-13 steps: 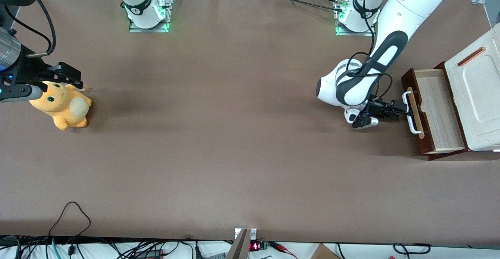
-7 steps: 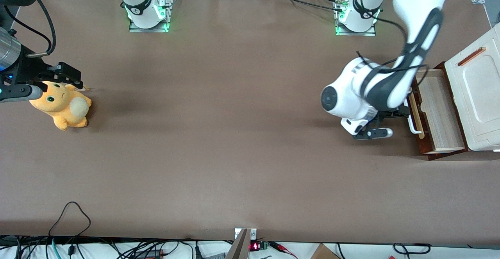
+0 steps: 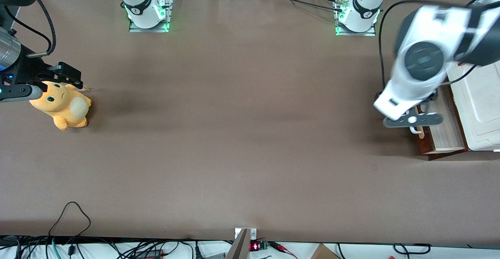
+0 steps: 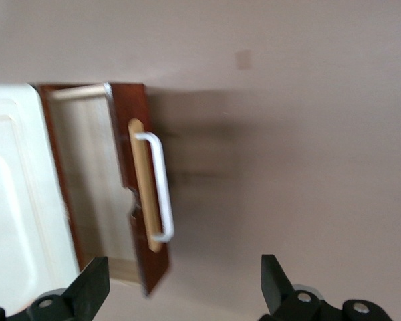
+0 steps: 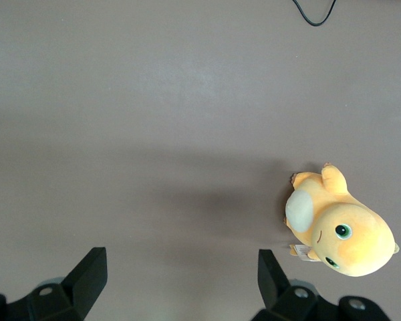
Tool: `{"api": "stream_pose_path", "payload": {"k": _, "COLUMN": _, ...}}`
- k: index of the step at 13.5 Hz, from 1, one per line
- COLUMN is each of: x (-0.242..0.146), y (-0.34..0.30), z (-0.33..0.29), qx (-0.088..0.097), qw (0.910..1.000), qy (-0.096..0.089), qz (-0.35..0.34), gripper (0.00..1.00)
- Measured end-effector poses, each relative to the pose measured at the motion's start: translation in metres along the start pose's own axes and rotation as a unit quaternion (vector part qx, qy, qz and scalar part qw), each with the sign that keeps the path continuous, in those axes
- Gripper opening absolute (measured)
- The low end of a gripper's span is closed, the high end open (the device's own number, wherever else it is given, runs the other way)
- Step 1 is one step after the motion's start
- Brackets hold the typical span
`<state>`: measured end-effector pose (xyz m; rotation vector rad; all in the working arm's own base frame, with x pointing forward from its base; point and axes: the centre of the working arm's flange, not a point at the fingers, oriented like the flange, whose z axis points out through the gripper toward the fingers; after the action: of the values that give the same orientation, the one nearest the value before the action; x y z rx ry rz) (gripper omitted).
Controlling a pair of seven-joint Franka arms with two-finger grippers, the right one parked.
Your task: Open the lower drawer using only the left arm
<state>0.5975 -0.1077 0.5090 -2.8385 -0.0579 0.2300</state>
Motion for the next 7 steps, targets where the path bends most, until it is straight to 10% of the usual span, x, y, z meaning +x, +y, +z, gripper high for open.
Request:
{"api": "stream_pose_path", "payload": {"k": 3, "x": -0.021, "y": -0.055, "z": -0.037, "qx": -0.117, "qw": 0.9927, "qy": 0.004, "qz": -0.026, "gripper": 1.0}}
{"api": "stream_pose_path", "payload": {"k": 7, "x": -0.039, "y": -0.106, "z": -0.053, "qx": -0.13, "qw": 0.9908, "qy": 0.038, "qz": 0.01, "gripper": 1.0}}
